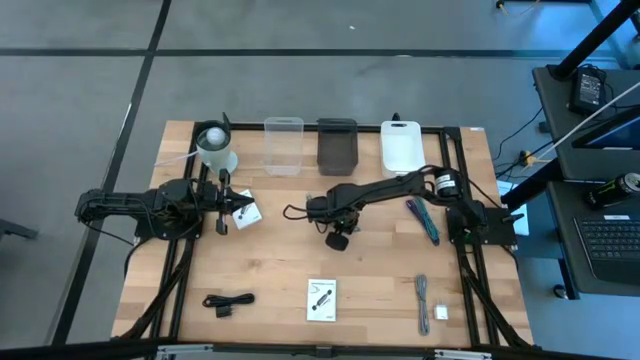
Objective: Pick and place items into bin
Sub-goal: Put the left blue charger cable into the black bin
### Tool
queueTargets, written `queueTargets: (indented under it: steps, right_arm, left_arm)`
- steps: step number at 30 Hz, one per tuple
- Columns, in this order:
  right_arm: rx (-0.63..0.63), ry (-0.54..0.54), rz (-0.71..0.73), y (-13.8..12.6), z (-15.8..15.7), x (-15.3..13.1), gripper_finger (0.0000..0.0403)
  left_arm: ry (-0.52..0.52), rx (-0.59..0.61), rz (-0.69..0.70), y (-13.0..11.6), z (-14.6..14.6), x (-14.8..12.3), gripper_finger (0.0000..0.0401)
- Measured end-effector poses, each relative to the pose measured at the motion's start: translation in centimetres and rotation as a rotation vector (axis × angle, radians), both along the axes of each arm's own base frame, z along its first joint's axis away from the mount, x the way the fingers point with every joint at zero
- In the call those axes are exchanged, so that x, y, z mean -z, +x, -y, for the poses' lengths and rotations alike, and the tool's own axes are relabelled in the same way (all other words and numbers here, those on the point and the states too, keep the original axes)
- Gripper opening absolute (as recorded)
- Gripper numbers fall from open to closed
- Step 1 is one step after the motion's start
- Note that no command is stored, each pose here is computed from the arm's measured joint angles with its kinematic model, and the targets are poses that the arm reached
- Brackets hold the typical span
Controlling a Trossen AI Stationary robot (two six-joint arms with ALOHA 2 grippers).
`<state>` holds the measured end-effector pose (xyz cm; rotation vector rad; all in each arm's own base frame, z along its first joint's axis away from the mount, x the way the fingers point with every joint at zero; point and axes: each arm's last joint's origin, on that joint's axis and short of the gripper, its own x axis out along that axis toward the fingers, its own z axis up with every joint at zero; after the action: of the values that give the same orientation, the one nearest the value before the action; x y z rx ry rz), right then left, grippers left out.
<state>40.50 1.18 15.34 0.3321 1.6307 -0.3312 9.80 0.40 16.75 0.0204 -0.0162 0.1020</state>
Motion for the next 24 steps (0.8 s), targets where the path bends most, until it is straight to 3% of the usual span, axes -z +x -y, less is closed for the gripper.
queueTargets:
  steps: [5,24]
  right_arm:
    - [0.02,-0.001,0.024,-0.6,0.0,-2.0,0.0013]
    - [0.237,-0.051,0.349,-4.0,1.9,-12.8,0.0013]
  left_arm:
    - [0.0,0.001,0.0,0.0,0.0,0.0,0.0002]
    - [0.0,-0.001,0.0,0.0,0.0,0.0,0.0002]
